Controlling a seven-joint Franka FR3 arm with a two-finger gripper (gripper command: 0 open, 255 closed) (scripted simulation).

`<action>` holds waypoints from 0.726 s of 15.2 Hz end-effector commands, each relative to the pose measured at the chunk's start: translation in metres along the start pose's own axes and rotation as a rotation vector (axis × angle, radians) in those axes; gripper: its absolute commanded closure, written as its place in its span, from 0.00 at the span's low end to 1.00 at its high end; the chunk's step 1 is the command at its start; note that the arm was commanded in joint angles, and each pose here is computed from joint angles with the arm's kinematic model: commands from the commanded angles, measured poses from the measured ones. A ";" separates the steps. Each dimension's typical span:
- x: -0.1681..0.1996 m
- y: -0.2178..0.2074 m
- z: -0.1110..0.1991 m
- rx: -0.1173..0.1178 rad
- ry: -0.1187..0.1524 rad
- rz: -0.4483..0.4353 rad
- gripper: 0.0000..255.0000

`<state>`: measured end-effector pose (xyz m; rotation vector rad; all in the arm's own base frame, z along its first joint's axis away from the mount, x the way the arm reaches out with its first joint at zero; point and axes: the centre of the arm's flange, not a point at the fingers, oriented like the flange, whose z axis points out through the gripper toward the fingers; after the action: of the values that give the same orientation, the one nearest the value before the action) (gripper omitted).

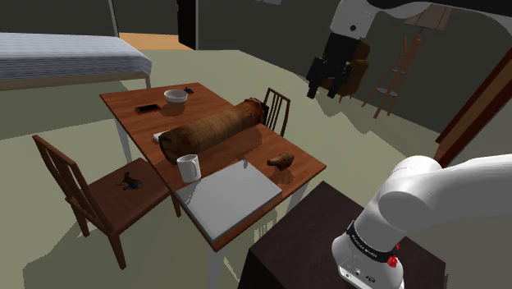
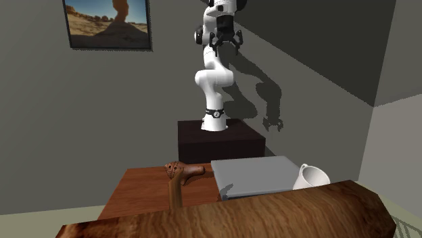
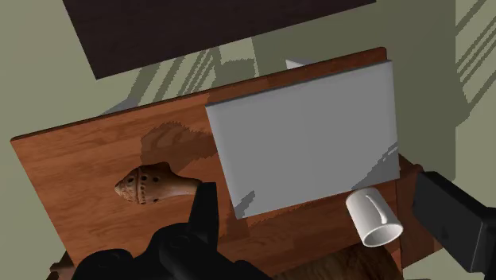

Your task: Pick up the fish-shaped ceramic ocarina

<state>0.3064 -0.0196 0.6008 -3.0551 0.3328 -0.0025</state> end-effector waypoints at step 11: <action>0.029 0.071 0.106 -0.010 -0.003 -0.361 0.00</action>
<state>0.3183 -0.0793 0.5042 -3.0785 -0.1566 -0.0123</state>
